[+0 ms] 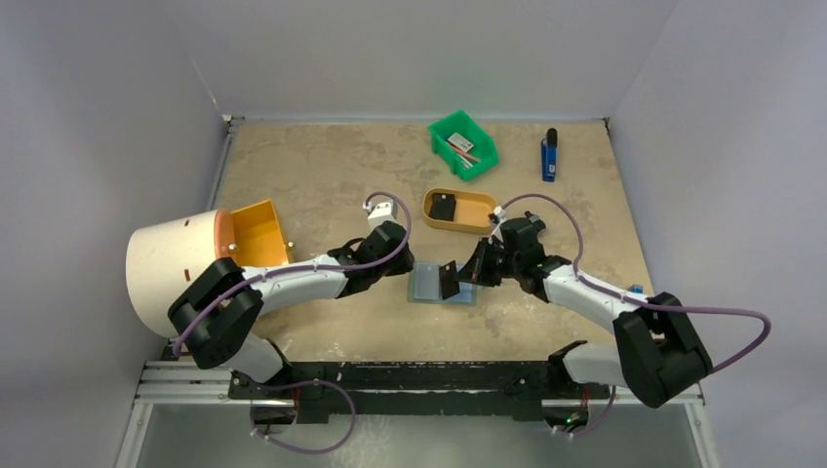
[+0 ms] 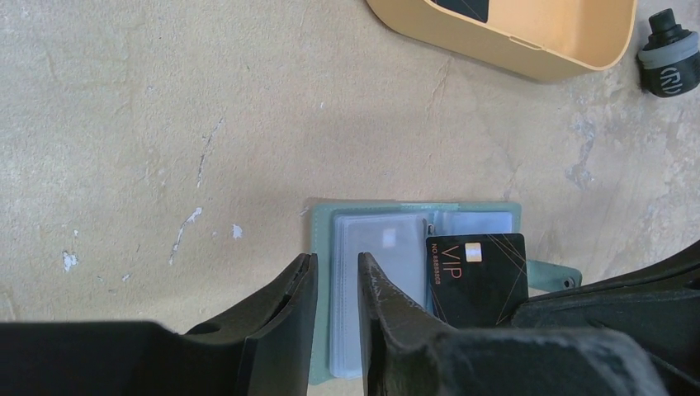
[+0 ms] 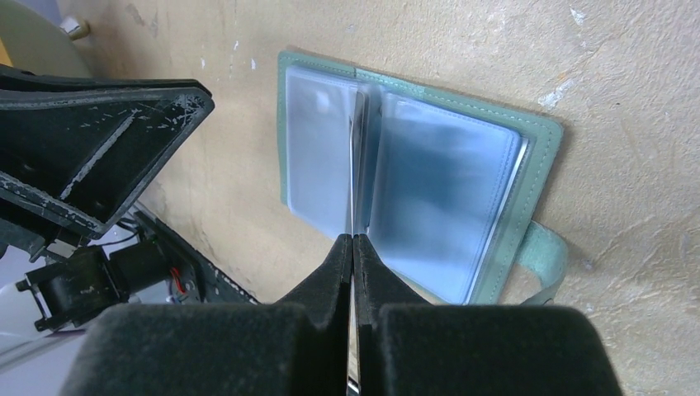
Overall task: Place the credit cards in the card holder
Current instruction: Insert the credit card into the card holder, then pick up the credit card from the storage box.
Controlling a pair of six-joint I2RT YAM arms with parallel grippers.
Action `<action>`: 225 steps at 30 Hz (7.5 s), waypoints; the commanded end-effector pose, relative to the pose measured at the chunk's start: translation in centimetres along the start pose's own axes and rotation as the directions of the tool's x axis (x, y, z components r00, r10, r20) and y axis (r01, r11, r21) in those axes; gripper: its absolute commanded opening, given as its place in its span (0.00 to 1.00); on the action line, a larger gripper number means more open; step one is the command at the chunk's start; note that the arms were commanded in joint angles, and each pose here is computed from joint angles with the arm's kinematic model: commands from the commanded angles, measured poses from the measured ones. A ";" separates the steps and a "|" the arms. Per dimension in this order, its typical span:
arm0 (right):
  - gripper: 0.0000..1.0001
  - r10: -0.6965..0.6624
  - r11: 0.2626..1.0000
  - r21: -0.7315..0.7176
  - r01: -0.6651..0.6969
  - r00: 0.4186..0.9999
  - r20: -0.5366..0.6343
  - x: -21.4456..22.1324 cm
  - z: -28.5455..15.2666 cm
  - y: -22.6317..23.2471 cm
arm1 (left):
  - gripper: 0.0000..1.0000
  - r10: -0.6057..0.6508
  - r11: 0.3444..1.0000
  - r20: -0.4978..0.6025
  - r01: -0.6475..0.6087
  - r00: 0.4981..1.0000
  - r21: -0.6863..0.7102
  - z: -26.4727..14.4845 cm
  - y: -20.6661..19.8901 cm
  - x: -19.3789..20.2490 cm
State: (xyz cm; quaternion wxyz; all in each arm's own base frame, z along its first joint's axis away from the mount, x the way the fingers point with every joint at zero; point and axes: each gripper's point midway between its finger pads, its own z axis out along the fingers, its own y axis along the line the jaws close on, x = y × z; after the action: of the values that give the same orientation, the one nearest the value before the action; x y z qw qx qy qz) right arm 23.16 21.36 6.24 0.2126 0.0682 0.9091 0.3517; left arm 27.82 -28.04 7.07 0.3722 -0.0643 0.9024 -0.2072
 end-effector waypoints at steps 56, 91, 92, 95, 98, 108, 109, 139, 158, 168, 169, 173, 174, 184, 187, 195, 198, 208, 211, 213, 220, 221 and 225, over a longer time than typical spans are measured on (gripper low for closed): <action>0.00 0.127 0.991 -0.056 -0.125 0.991 0.033 0.9 1.9 -1.2 | 0.14 -0.024 0.997 -0.010 0.023 1.000 -0.071 -0.1 3.3 2.2; 0.00 0.217 0.974 -0.081 -0.211 0.973 0.081 -0.1 2.8 -1.0 | 0.09 -0.029 0.999 -0.054 0.027 0.998 -0.034 0.7 2.8 3.5; 0.00 0.214 0.975 -0.084 -0.207 0.974 0.078 -0.1 2.9 -0.9 | 0.09 -0.029 0.999 -0.055 0.027 0.998 -0.033 0.7 2.8 3.5; 0.00 0.210 0.975 -0.093 -0.204 0.976 0.063 0.0 3.1 -0.7 | 0.09 -0.030 0.999 -0.060 0.029 0.998 -0.027 0.8 2.8 3.7; 0.00 0.202 0.975 -0.100 -0.197 0.978 0.047 0.2 3.3 -0.5 | 0.09 -0.033 0.999 -0.064 0.032 0.997 -0.021 0.8 2.6 3.8; 0.00 0.170 0.979 -0.118 -0.167 0.985 0.014 0.7 3.8 0.4 | 0.09 -0.036 0.999 -0.072 0.035 0.997 -0.015 1.0 2.6 4.1; 0.00 0.169 0.979 -0.118 -0.167 0.985 0.013 0.7 3.8 0.4 | 0.09 -0.036 0.999 -0.072 0.036 0.997 -0.013 1.0 2.6 4.1; 0.53 0.088 0.988 -0.124 -0.093 0.995 -0.042 0.7 4.6 2.4 | 0.08 -0.034 0.999 -0.073 0.034 0.997 -0.003 0.9 2.4 4.1; 0.49 0.000 0.990 -0.140 -0.012 0.996 -0.088 1.2 5.8 4.5 | 0.08 -0.031 0.999 -0.074 0.032 0.997 0.007 0.9 2.2 4.1; 0.50 -0.017 0.995 -0.103 0.008 0.997 -0.080 1.0 5.7 4.4 | 0.08 -0.032 0.999 -0.064 0.032 0.997 -0.003 0.7 2.5 3.9; 0.50 -0.022 0.996 -0.089 0.016 0.998 -0.065 0.8 5.2 4.3 | 0.08 -0.033 0.999 -0.054 0.032 0.998 -0.010 0.5 2.6 3.7; 0.57 -0.037 0.999 -0.033 0.036 0.999 -0.022 0.2 3.1 4.1 | 0.12 -0.046 0.998 0.013 0.046 0.999 -0.032 -0.8 3.2 2.0; 0.61 -0.048 0.998 -0.029 0.048 0.999 -0.013 0.0 2.4 4.4 | 0.15 -0.051 0.998 0.030 0.052 0.998 -0.028 -1.2 3.2 1.5; 0.66 -0.191 0.964 0.242 0.107 0.915 0.356 -10.1 -6.1 4.2 | 0.44 -0.050 0.998 0.178 0.042 0.983 0.047 -6.6 1.6 -4.0; 0.60 -0.163 0.972 0.227 0.063 0.874 0.458 -14.2 -6.2 3.8 | 0.45 -0.049 0.997 0.234 0.033 0.971 0.071 -7.9 1.2 -5.6; 0.55 -0.043 0.995 0.098 -0.001 0.896 0.442 -19.7 -0.6 4.2 | 0.45 -0.006 0.996 0.202 -0.011 0.979 0.085 -7.6 0.3 -5.5; 0.61 -0.063 0.996 0.081 0.032 0.906 0.418 -20.4 1.2 4.5 | 0.45 -0.009 0.995 0.181 -0.009 0.983 0.100 -7.5 -0.1 -5.1; 0.66 -0.100 0.988 0.146 0.058 0.947 0.305 -21.0 6.8 1.9 | 0.67 -0.023 0.992 0.203 -0.003 0.979 0.129 -8.1 0.4 -5.0; 0.65 -0.109 0.984 0.170 0.062 0.952 0.287 -21.0 7.6 1.2 | 0.71 -0.017 0.994 0.202 -0.006 0.979 0.113 -8.0 0.5 -5.0; 0.65 -0.110 0.981 0.183 0.058 0.952 0.286 -21.0 7.9 0.8 | 0.72 -0.011 0.994 0.199 -0.010 0.980 0.106 -7.9 0.6 -4.9; 0.62 -0.074 0.980 0.195 0.026 0.968 0.241 -20.1 9.6 -0.4 | 0.72 -0.008 0.997 0.185 -0.006 0.983 0.078 -7.1 1.0 -4.4; 0.61 -0.070 0.982 0.190 0.025 0.969 0.236 -20.0 9.7 -0.4 | 0.72 -0.007 0.997 0.182 -0.006 0.983 0.074 -7.0 1.1 -4.4; 0.57 -0.055 0.982 0.190 0.014 0.976 0.212 -19.5 10.5 -0.8 | 0.72 -0.007 0.998 0.178 -0.005 0.984 0.067 -6.9 1.2 -4.2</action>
State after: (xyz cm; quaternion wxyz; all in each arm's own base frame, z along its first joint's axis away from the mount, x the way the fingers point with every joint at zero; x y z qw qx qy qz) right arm 44.69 20.88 4.22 0.3073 0.1178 0.9148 0.2343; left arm 25.53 -23.52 12.88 0.4389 -0.0670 0.8657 -0.2312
